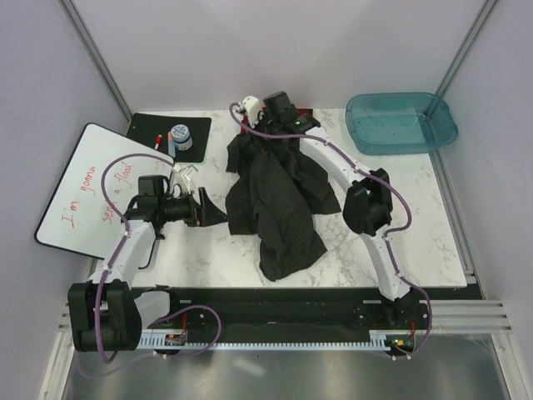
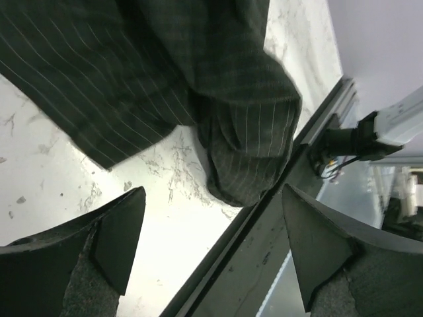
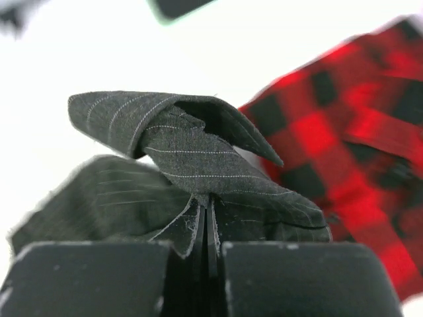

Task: Fold and stack the long sleeve shirts
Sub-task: Flatten the shirt out

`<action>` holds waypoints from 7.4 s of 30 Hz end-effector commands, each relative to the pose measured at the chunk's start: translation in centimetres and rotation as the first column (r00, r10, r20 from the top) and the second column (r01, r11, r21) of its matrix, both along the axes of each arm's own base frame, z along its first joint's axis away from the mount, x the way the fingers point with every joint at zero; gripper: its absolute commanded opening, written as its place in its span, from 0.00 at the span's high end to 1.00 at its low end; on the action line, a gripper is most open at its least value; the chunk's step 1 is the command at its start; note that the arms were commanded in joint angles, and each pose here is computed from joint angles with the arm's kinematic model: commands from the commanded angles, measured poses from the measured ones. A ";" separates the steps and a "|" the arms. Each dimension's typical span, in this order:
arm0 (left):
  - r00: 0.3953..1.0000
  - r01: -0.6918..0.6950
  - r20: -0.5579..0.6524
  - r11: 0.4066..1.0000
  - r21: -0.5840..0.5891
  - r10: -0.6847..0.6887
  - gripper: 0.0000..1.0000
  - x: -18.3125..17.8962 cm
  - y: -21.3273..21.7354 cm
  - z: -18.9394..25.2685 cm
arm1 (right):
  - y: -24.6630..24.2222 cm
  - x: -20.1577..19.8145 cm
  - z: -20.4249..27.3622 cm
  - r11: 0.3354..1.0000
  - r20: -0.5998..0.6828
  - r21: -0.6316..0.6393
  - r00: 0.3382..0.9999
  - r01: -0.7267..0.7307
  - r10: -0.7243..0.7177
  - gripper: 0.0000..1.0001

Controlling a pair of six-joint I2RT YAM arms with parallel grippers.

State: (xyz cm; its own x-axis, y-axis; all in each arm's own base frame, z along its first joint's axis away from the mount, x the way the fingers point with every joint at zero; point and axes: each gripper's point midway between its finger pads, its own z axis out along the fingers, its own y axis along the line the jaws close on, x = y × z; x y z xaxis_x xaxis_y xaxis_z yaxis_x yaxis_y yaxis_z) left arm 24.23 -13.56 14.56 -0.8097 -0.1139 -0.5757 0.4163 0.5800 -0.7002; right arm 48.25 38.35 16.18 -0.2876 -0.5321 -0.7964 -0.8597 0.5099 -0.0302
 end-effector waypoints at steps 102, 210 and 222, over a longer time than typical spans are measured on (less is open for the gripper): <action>0.995 0.084 0.002 0.879 0.469 -0.096 0.30 23.2 -4.6 -8.3 | -10.0 -13.4 -2.6 0.996 -0.521 0.068 0.854 0.057 -0.014 1.00; 0.507 0.282 0.367 0.553 0.784 -0.780 0.18 -4.4 1.3 -5.5 | -25.5 -14.7 11.8 0.903 -0.107 0.264 0.941 0.339 -0.322 1.00; 0.147 0.183 0.542 0.561 0.807 -0.828 0.52 -2.6 -2.9 -7.4 | -26.9 -12.6 7.9 0.864 -0.169 0.189 0.883 0.466 -0.439 1.00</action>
